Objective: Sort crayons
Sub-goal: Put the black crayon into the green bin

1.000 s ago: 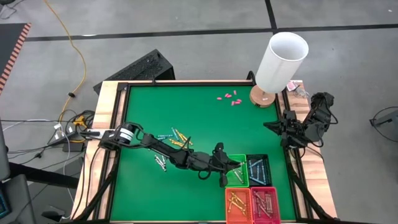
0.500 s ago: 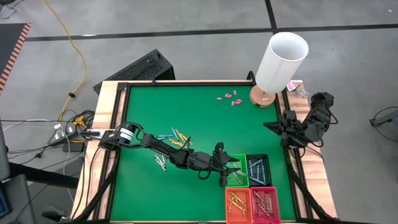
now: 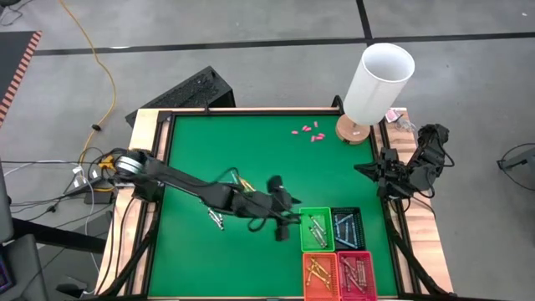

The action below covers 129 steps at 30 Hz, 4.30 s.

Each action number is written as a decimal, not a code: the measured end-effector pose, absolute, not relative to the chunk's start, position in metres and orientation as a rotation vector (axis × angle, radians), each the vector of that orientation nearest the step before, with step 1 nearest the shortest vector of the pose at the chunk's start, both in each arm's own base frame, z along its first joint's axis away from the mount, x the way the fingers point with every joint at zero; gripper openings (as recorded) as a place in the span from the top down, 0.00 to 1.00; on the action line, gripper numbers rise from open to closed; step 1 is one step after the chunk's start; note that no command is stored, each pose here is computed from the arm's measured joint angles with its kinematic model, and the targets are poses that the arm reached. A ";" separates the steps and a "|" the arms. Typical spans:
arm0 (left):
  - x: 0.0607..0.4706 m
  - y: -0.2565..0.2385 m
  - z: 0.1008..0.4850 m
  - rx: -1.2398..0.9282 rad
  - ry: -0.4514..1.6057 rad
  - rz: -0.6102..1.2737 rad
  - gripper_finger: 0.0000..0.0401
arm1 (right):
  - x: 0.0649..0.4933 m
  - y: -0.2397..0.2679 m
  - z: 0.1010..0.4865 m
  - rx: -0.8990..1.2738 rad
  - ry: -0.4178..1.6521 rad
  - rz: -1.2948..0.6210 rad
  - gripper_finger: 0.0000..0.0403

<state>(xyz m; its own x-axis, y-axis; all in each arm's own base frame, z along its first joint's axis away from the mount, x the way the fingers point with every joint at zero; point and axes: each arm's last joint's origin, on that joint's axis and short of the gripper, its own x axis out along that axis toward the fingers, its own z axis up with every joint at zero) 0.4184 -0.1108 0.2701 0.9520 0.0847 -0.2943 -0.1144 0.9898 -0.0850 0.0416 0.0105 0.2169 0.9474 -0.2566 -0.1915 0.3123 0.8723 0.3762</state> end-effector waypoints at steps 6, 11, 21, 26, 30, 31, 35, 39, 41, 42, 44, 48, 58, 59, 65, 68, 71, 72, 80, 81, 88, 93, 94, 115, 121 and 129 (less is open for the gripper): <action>0.364 -0.101 0.313 0.001 0.481 0.177 0.59 | 0.042 0.010 0.217 0.417 0.137 -0.298 1.00; 0.313 -0.095 0.340 0.047 0.574 0.332 0.60 | 0.042 0.010 0.217 0.417 0.137 -0.299 1.00; 0.252 -0.080 0.295 -0.213 0.672 0.622 0.60 | 0.042 0.010 0.217 0.417 0.137 -0.299 1.00; 0.239 -0.079 0.244 -0.386 0.814 0.652 0.60 | 0.042 0.010 0.217 0.417 0.136 -0.299 1.00; 0.226 -0.075 0.216 -0.457 0.866 0.738 0.60 | 0.042 0.010 0.217 0.418 0.136 -0.299 1.00; 0.223 -0.074 0.210 -0.462 0.886 0.748 0.60 | 0.042 0.011 0.217 0.418 0.136 -0.299 1.00; 0.213 -0.071 0.191 -0.501 0.956 0.775 0.60 | 0.042 0.010 0.217 0.417 0.136 -0.299 1.00; 0.207 -0.069 0.181 -0.513 0.976 0.812 0.60 | 0.042 0.011 0.217 0.417 0.137 -0.299 1.00; 0.203 -0.068 0.177 -0.501 0.999 0.814 0.60 | 0.042 0.011 0.217 0.417 0.136 -0.299 1.00; 0.202 -0.067 0.174 -0.496 1.016 0.814 0.60 | 0.042 0.011 0.217 0.417 0.137 -0.298 1.00; 0.199 -0.067 0.171 -0.499 1.039 0.810 0.60 | 0.042 0.011 0.217 0.417 0.137 -0.298 1.00; 0.194 -0.065 0.163 -0.502 1.065 0.824 0.60 | 0.042 0.011 0.217 0.417 0.136 -0.299 1.00; 0.191 -0.064 0.156 -0.502 1.089 0.805 0.60 | 0.042 0.011 0.217 0.417 0.137 -0.298 1.00; 0.192 -0.065 0.156 -0.499 1.086 0.795 0.60 | 0.042 0.011 0.217 0.417 0.137 -0.298 1.00; 0.193 -0.065 0.157 -0.485 1.087 0.775 0.60 | 0.042 0.011 0.217 0.417 0.137 -0.299 1.00; 0.193 -0.065 0.157 -0.476 1.079 0.779 0.60 | 0.042 0.010 0.217 0.417 0.137 -0.299 1.00; 0.193 -0.065 0.157 -0.477 1.075 0.782 0.60 | 0.042 0.011 0.217 0.417 0.137 -0.298 1.00; 0.193 -0.065 0.156 -0.475 1.077 0.783 0.60 | 0.042 0.011 0.217 0.417 0.137 -0.298 1.00; 0.199 -0.069 0.136 -0.454 1.181 0.792 0.60 | 0.042 0.011 0.217 0.417 0.136 -0.298 1.00; 0.200 -0.070 0.134 -0.444 1.192 0.794 0.60 | 0.042 0.011 0.217 0.416 0.137 -0.298 1.00; 0.202 -0.071 0.127 -0.442 1.232 0.802 0.70 | 0.042 0.011 0.217 0.417 0.137 -0.298 1.00; 0.201 -0.071 0.127 -0.439 1.249 0.792 0.93 | 0.042 0.011 0.217 0.416 0.137 -0.298 1.00; 0.201 -0.071 0.127 -0.439 1.247 0.793 0.96 | 0.042 0.011 0.217 0.416 0.137 -0.298 1.00; 0.239 -0.082 0.171 -0.386 1.062 0.748 0.97 | 0.042 0.011 0.217 0.416 0.137 -0.298 1.00; 0.259 -0.088 0.191 -0.380 0.928 0.677 0.97 | 0.042 0.011 0.217 0.416 0.137 -0.299 1.00; 0.298 -0.098 0.222 -0.390 0.592 0.435 0.97 | 0.042 0.010 0.217 0.416 0.136 -0.299 1.00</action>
